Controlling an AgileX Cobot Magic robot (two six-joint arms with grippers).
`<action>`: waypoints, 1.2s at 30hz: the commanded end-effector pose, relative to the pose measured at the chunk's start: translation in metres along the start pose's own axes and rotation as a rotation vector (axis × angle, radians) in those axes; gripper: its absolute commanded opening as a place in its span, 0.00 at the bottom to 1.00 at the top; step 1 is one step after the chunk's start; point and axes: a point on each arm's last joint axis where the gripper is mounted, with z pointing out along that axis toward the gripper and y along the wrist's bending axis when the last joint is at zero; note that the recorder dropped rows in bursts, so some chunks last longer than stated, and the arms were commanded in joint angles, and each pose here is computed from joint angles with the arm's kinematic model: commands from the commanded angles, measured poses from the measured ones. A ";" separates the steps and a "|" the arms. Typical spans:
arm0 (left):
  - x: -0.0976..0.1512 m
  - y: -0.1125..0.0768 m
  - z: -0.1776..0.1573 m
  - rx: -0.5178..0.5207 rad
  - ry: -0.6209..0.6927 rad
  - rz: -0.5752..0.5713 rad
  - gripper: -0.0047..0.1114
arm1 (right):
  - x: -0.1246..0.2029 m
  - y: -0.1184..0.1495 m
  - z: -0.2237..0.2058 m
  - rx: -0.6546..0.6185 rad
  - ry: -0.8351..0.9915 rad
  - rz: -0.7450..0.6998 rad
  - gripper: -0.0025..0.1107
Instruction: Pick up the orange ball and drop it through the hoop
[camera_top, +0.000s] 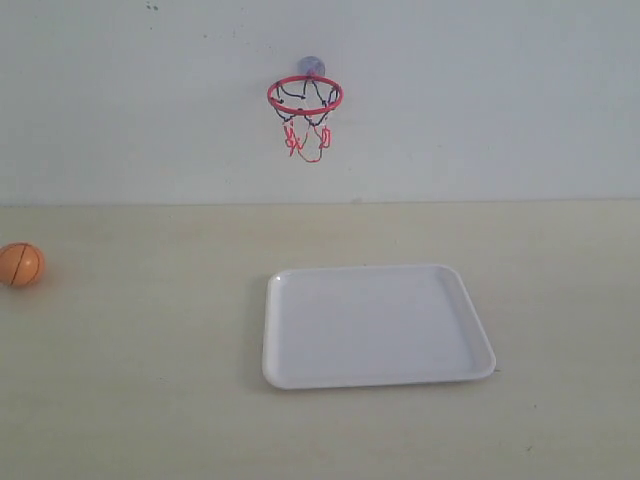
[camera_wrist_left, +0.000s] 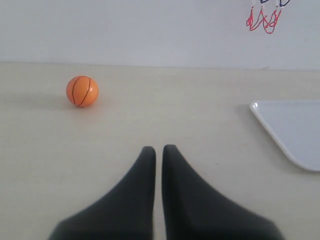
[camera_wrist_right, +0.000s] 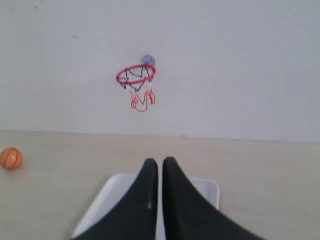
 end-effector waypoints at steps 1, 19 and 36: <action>0.000 0.000 0.000 -0.002 -0.006 -0.006 0.08 | -0.005 0.004 -0.018 -0.030 -0.100 -0.006 0.05; 0.000 0.000 0.000 -0.002 -0.006 -0.006 0.08 | 0.004 -0.008 -0.028 0.116 -0.031 -0.025 0.05; 0.000 0.000 0.000 -0.002 -0.006 -0.006 0.08 | 0.095 -0.019 -0.029 0.128 0.245 -0.083 0.05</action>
